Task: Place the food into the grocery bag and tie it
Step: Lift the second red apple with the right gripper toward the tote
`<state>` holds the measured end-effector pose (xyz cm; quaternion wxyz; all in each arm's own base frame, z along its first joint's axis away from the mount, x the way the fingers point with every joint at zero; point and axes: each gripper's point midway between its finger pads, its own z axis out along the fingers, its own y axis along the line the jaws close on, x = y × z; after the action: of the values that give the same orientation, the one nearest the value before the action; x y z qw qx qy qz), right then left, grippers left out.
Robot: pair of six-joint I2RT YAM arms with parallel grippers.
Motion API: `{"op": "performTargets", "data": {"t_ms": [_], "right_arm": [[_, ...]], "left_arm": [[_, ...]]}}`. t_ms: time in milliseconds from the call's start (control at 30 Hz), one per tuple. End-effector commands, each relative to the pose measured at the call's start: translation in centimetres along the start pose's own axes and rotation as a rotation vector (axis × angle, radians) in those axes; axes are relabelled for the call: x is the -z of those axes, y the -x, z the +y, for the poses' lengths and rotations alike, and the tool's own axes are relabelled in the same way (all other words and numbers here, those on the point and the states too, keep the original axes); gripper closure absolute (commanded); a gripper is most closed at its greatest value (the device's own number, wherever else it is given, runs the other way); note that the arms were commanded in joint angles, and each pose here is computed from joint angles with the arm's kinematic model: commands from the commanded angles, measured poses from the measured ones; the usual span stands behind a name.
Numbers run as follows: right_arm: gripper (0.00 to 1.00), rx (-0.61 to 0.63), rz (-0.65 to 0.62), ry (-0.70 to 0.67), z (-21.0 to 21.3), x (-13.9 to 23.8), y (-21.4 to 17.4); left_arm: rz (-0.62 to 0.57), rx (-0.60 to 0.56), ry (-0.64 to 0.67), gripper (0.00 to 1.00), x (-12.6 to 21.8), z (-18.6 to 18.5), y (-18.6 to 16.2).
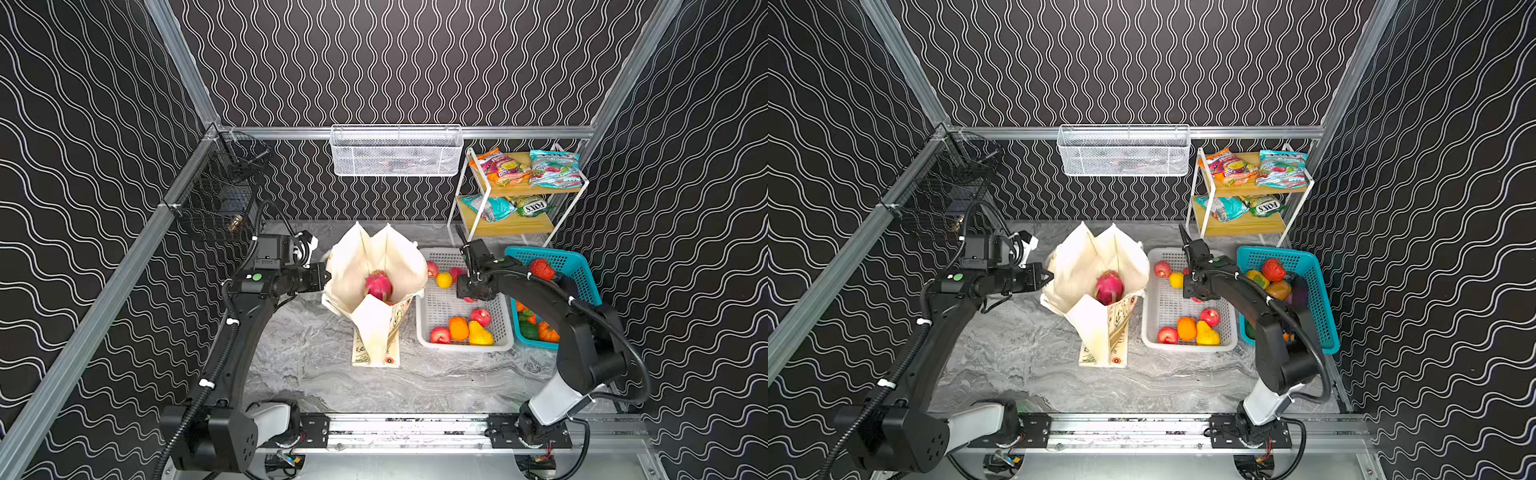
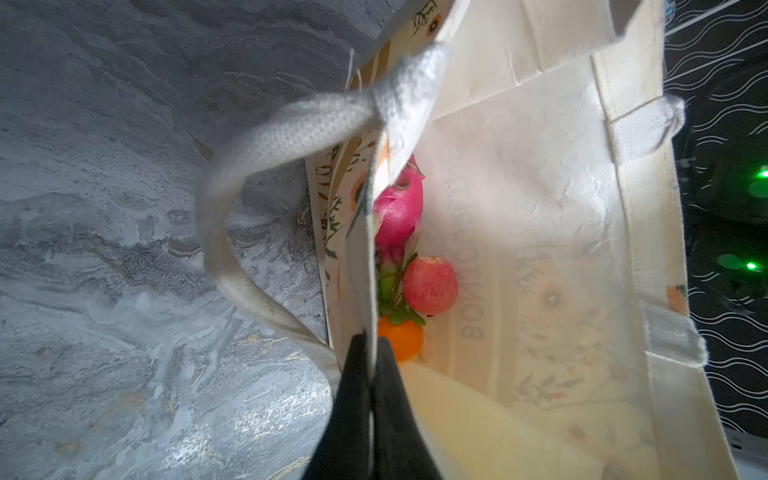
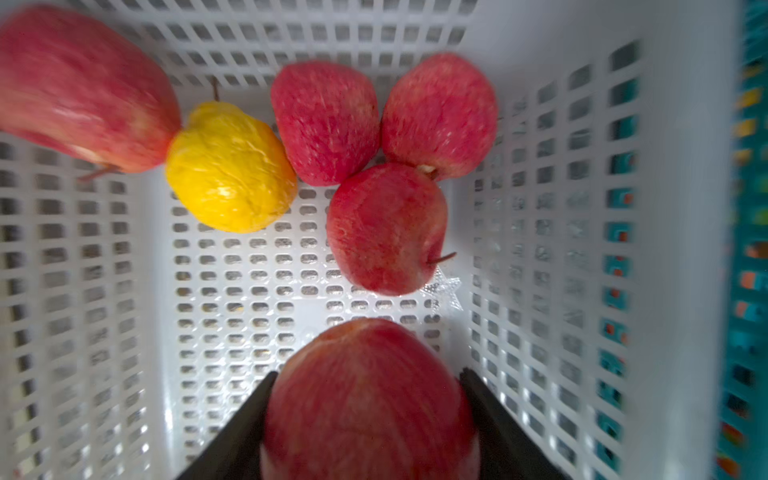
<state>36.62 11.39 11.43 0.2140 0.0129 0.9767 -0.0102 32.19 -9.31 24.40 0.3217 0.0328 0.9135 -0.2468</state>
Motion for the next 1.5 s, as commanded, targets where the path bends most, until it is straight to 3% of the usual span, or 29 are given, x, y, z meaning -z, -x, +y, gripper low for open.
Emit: {"op": "performTargets", "data": {"t_ms": [0,200,367,767,1067,1267,1467], "right_arm": [[0.47,-0.008,-0.016,0.006,-0.1,2.1,0.4],[0.47,-0.008,-0.088,0.040,0.1,6.2,2.6],[0.48,0.020,-0.223,0.092,1.7,11.0,5.4],[0.48,0.261,-0.380,0.255,13.5,19.7,8.6],[0.48,0.401,-0.360,0.390,22.0,20.0,6.8],[0.48,0.465,-0.313,0.447,25.4,19.2,4.5],[0.48,0.520,-0.222,0.455,27.7,15.7,1.6]], "left_arm": [[-0.002,0.002,-0.017,1.00,-0.1,-0.3,0.1],[-0.013,-0.003,-0.016,1.00,0.2,-0.4,0.5],[-0.017,-0.006,-0.018,1.00,0.4,-0.6,0.8],[-0.034,-0.016,-0.035,1.00,1.1,-1.3,1.8],[-0.031,-0.013,-0.035,1.00,0.8,-1.1,1.7],[-0.032,-0.013,-0.044,1.00,0.7,-1.3,1.6],[-0.037,-0.014,-0.050,1.00,0.9,-1.4,1.5]]}}
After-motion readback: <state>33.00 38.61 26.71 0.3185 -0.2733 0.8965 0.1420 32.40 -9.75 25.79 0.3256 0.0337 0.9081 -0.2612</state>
